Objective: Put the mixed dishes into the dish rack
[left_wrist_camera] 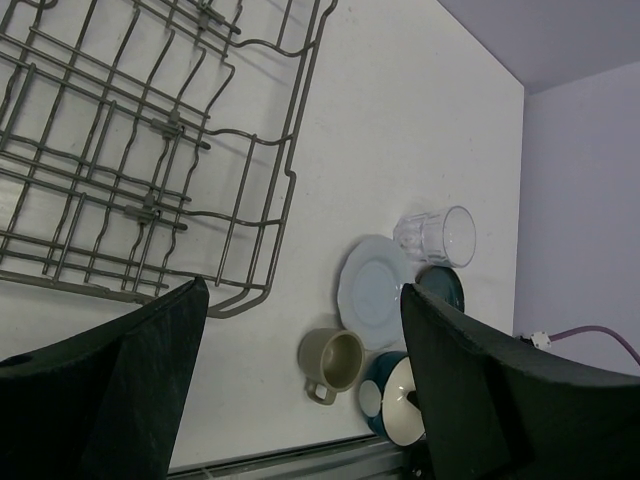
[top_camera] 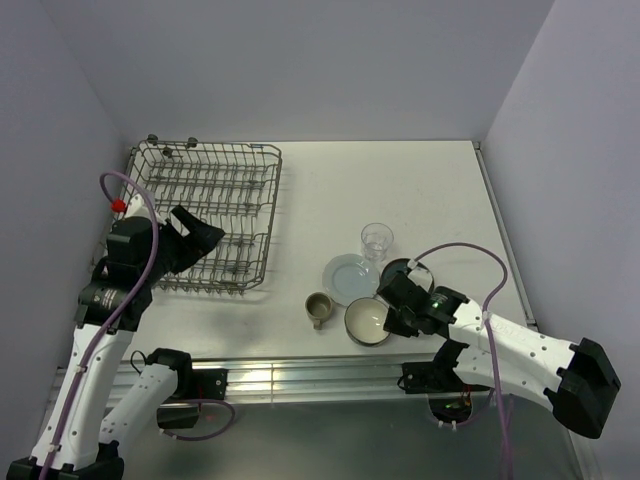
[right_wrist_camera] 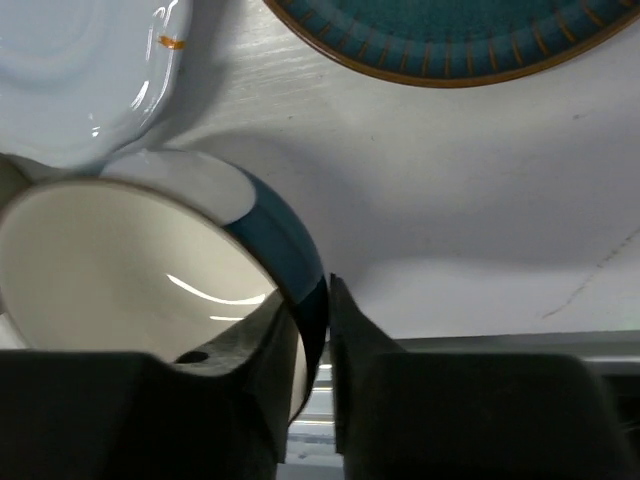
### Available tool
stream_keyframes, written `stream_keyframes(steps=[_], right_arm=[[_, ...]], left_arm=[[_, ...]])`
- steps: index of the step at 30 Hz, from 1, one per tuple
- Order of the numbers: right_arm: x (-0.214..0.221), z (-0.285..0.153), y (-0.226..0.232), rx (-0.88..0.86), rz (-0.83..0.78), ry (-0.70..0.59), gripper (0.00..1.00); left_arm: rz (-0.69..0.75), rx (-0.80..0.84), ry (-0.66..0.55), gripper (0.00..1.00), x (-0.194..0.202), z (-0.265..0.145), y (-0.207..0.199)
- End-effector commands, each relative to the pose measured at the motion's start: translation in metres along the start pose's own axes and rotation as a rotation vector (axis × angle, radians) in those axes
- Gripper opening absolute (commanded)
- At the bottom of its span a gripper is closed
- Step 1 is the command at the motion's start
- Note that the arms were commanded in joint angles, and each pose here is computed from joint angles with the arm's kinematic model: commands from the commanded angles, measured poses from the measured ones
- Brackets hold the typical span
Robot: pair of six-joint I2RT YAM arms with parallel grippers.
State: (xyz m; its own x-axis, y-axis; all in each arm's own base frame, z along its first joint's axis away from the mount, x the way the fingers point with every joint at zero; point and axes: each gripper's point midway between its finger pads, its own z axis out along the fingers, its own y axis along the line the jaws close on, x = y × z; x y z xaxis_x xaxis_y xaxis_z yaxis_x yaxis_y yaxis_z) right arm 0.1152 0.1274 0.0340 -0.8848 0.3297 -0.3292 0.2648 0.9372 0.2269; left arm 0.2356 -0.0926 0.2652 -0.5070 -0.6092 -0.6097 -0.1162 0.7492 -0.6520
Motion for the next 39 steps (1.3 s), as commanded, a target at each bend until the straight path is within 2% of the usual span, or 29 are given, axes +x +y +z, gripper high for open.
stream_keyframes(steps=[1, 2, 3, 8, 12, 17, 25, 32, 39], right_arm=[[-0.01, 0.004, 0.001, 0.004, 0.031, -0.06, 0.2], [-0.01, 0.004, 0.001, 0.006, 0.031, -0.061, 0.05], [-0.01, 0.004, -0.001, 0.016, 0.031, -0.064, 0.0], [-0.019, -0.009, 0.001, 0.0, 0.038, -0.107, 0.0], [-0.032, -0.03, 0.008, -0.036, 0.028, -0.146, 0.0], [-0.054, -0.077, 0.054, -0.229, -0.051, -0.181, 0.0], [-0.081, -0.146, 0.149, -0.569, -0.191, -0.205, 0.0], [-0.093, -0.152, 0.198, -0.646, -0.238, -0.17, 0.0], [-0.098, -0.153, 0.218, -0.699, -0.257, -0.145, 0.0]], left_arm=[[0.038, 0.069, -0.019, 0.84, -0.009, -0.003, -0.017], [0.038, 0.074, -0.01, 0.84, -0.008, -0.002, -0.017], [0.04, 0.077, 0.002, 0.84, -0.006, -0.001, -0.018], [0.049, 0.13, 0.028, 0.85, 0.0, 0.003, -0.024], [0.048, 0.219, 0.115, 0.86, 0.015, 0.01, -0.037], [0.036, 0.438, 0.304, 0.87, 0.049, 0.009, -0.067], [-0.02, 0.552, 0.409, 0.88, 0.075, 0.004, -0.107], [-0.072, 0.589, 0.49, 0.89, 0.097, 0.001, -0.128], [-0.106, 0.571, 0.528, 0.92, 0.113, 0.007, -0.126]])
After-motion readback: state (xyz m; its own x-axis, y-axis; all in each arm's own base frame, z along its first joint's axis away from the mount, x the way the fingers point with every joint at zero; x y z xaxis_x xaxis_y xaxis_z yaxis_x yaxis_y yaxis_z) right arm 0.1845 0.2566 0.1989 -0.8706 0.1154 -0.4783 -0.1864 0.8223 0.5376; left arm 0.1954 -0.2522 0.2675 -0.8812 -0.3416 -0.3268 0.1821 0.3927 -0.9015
